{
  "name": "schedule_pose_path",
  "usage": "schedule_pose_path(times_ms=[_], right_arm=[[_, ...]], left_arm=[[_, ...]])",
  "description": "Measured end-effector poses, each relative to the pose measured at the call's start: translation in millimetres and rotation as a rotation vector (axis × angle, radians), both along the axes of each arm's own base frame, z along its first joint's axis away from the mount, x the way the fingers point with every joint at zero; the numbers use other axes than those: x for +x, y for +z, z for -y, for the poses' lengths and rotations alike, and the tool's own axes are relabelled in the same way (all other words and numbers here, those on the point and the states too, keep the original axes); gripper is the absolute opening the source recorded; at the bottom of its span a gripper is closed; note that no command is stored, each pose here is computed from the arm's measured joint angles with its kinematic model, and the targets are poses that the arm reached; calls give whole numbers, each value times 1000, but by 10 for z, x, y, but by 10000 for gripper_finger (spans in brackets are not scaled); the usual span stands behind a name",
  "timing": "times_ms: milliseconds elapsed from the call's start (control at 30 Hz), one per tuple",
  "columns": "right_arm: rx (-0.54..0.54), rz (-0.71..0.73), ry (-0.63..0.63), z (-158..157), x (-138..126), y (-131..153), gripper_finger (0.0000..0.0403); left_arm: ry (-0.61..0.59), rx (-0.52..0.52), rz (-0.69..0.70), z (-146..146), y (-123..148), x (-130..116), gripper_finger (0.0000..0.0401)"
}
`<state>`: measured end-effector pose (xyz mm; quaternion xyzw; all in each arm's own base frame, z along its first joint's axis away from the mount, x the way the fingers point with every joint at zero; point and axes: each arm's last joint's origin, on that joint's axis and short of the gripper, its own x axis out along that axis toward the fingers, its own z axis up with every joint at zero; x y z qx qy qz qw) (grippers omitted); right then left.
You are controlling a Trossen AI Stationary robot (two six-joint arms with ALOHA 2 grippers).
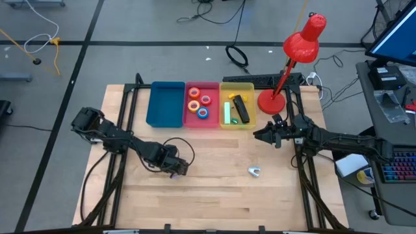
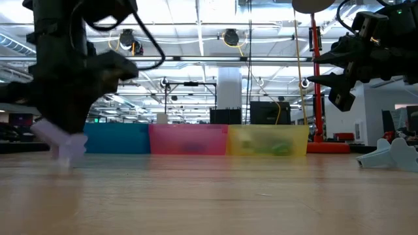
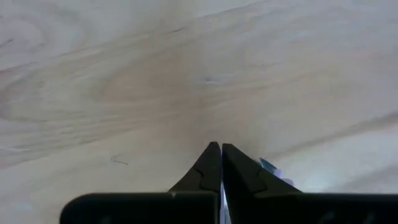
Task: Pick and place Stapler, Stapler remover, tape
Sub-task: Put the purple staple remover into the blue bin
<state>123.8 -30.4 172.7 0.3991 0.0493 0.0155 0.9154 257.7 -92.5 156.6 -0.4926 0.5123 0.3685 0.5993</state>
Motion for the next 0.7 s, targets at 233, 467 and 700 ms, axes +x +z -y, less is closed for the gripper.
schedule_pose_path(times_ms=[233,467,700], right_arm=[[0,0,0,0,0,0,155],[5,0,-1,0,0,1,155],[7,0,-3,1,0,0,155]], left_arm=[[15,177,270,-220,601,-19,2],[129,603,268,-881,1022,-348,2],[160,774,39,-1781,1033,-478,1]])
